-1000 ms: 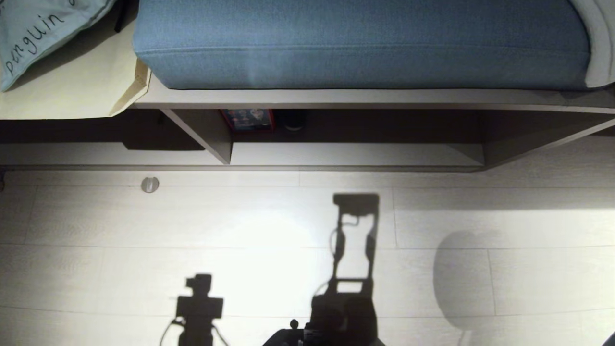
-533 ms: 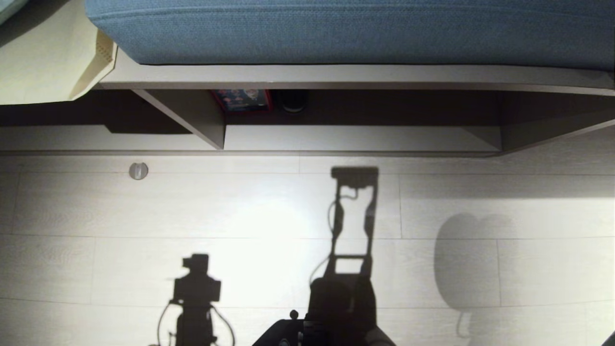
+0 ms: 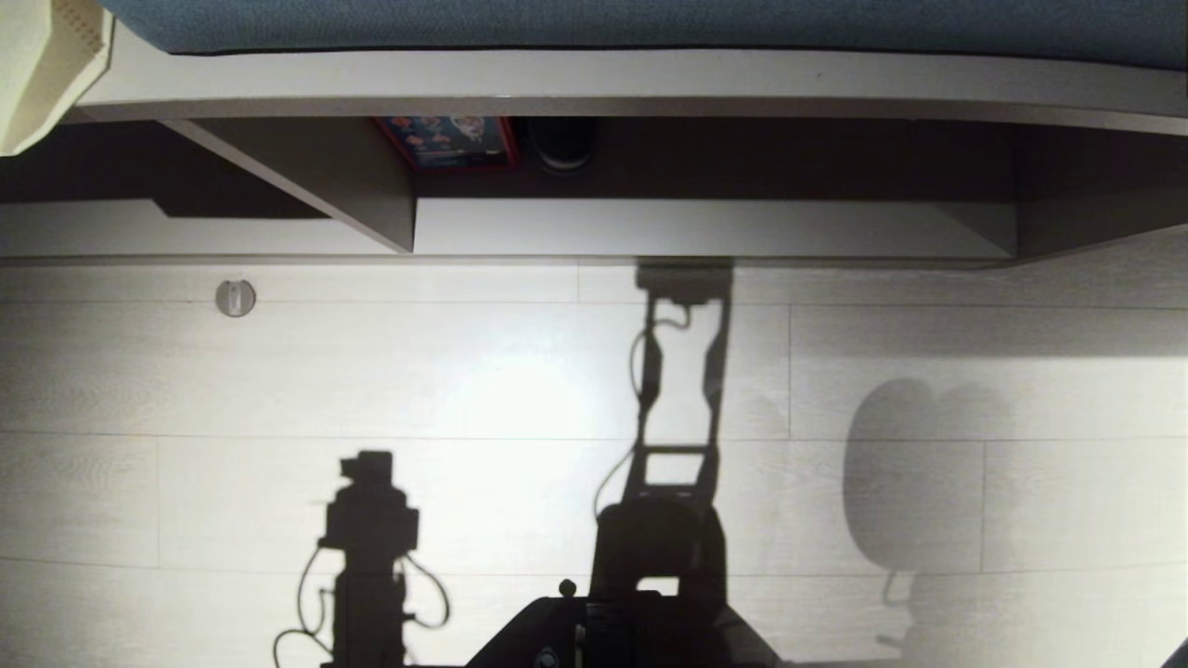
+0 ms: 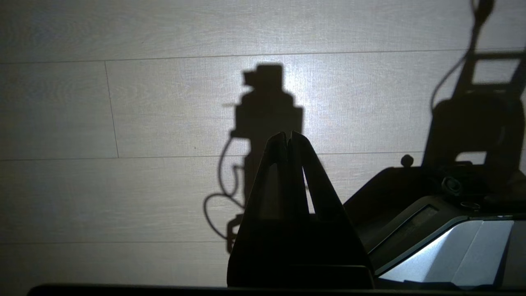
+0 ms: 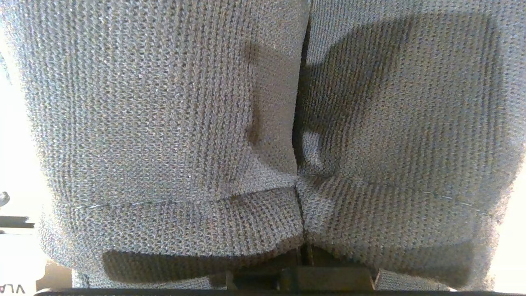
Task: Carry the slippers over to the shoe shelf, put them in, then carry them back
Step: Place the slippers into the shoe cabinet
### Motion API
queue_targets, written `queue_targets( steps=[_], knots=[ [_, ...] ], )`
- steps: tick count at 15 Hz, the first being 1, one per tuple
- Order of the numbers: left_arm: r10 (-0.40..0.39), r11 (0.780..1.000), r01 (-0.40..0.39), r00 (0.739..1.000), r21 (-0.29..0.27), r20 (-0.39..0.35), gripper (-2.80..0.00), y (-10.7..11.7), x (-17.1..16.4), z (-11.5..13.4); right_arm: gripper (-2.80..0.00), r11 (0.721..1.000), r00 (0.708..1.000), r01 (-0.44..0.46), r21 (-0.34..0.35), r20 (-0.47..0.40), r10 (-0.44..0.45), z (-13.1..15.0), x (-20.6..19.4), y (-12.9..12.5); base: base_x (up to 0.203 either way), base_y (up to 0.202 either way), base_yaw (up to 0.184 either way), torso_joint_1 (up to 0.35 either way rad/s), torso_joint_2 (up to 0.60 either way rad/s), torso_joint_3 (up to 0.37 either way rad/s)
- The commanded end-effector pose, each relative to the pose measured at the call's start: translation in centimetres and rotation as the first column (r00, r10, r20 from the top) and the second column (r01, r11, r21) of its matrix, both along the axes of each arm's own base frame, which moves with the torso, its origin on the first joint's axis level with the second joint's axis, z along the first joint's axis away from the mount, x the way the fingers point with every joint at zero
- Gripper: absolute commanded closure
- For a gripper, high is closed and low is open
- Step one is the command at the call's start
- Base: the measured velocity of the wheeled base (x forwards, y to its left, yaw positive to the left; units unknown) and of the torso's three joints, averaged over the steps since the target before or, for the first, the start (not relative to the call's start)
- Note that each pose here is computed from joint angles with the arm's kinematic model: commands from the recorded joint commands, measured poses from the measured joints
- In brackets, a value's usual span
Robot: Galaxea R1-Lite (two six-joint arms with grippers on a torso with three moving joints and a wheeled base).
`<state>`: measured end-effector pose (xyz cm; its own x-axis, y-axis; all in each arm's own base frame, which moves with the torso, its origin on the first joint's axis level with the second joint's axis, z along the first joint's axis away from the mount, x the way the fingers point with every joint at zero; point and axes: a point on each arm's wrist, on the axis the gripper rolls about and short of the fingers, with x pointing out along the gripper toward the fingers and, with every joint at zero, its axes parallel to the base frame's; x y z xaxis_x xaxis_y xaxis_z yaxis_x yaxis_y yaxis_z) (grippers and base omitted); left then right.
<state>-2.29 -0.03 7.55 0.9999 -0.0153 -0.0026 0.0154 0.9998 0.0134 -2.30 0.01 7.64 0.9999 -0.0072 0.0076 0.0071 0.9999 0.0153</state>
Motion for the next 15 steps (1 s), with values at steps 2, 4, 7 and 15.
queue_targets(
  steps=[2, 4, 7, 15],
  knots=[
    [0.000, 1.000, 0.000, 1.000, 0.000, -0.001, 0.00, 0.00, 0.00, -0.01, 0.00, 1.000, 1.000, 0.000, 0.000, 0.000, 0.000, -0.01, 0.00, 0.00, 0.000, 0.000, 0.000, 0.002, 0.00, -0.192],
    [0.000, 1.000, 0.000, 1.000, 0.000, -0.001, 0.00, 0.00, 0.00, -0.01, 0.00, 1.000, 1.000, 0.002, 0.000, 0.000, -0.002, -0.01, 0.00, 0.00, 0.000, 0.000, 0.000, 0.002, 0.00, -0.197],
    [0.000, 1.000, 0.000, 1.000, 0.000, -0.001, 0.00, 0.00, 0.00, -0.01, 0.00, 1.000, 1.000, 0.002, 0.000, 0.000, -0.002, -0.01, 0.00, 0.00, 0.000, 0.000, 0.000, 0.003, 0.00, -0.199],
    [0.000, 1.000, 0.000, 1.000, -0.001, -0.001, 0.00, 0.00, 0.00, -0.01, 0.00, 1.000, 1.000, 0.002, 0.000, 0.000, -0.002, -0.01, 0.00, 0.00, 0.000, 0.000, 0.000, 0.004, 0.00, -0.184]
  ],
)
